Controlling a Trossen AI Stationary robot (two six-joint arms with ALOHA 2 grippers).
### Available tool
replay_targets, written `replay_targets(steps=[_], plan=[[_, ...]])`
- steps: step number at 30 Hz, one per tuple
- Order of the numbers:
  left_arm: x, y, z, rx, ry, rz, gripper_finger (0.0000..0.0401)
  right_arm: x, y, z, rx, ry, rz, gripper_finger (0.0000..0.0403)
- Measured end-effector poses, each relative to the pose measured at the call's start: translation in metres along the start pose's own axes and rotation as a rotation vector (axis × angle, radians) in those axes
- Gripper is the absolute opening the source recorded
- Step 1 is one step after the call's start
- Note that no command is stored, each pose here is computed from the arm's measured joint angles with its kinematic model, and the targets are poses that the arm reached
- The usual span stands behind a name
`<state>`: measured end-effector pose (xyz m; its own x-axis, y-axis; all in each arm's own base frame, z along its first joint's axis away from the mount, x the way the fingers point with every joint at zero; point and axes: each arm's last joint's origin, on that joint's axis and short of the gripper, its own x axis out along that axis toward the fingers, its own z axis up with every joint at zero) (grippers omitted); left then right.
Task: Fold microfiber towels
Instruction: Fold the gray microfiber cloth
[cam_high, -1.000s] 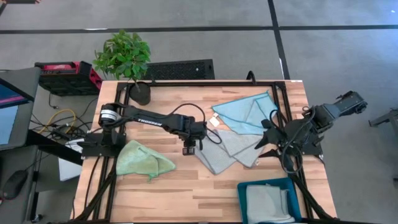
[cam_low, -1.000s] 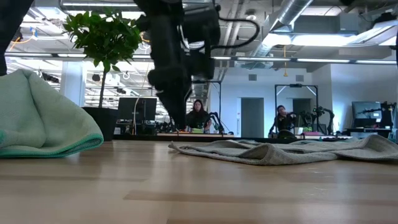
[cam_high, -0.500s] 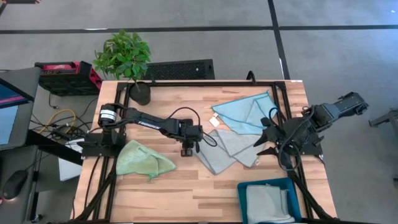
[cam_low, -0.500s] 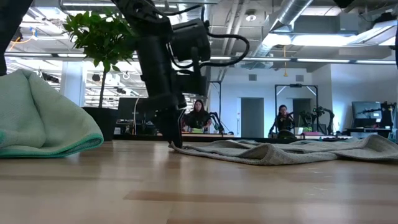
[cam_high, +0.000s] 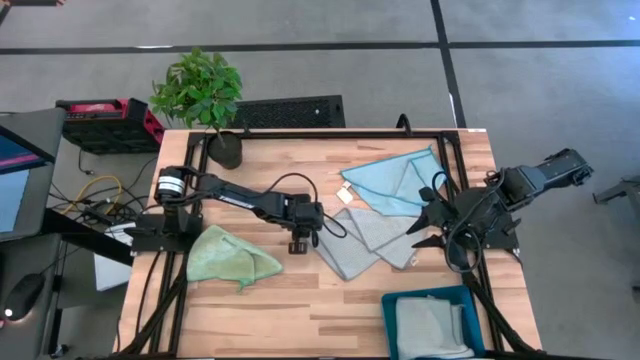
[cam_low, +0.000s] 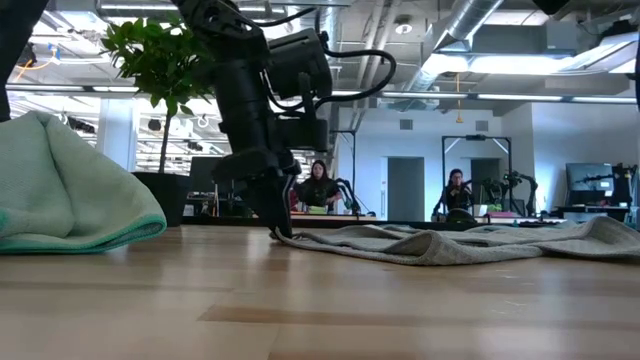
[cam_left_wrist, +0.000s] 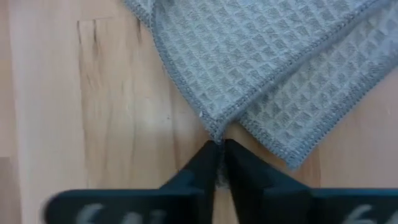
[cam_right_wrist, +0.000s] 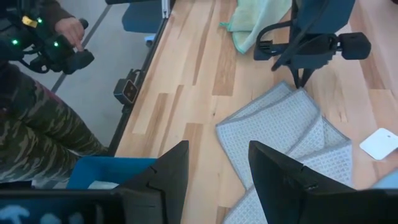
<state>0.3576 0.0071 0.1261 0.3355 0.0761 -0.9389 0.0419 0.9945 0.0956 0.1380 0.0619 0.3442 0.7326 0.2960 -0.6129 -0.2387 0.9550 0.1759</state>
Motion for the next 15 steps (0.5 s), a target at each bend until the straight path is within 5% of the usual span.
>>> replay_targets(steps=[9, 15], plan=[[-0.012, 0.009, 0.002, -0.166, -0.019, -0.003, 0.0001, 0.0, -0.003, -0.006, -0.003, 0.06, -0.054, 0.0189], [-0.063, 0.018, 0.015, -0.119, -0.068, 0.06, 0.0, 0.0, -0.012, -0.009, 0.001, 0.077, -0.228, 0.0189]])
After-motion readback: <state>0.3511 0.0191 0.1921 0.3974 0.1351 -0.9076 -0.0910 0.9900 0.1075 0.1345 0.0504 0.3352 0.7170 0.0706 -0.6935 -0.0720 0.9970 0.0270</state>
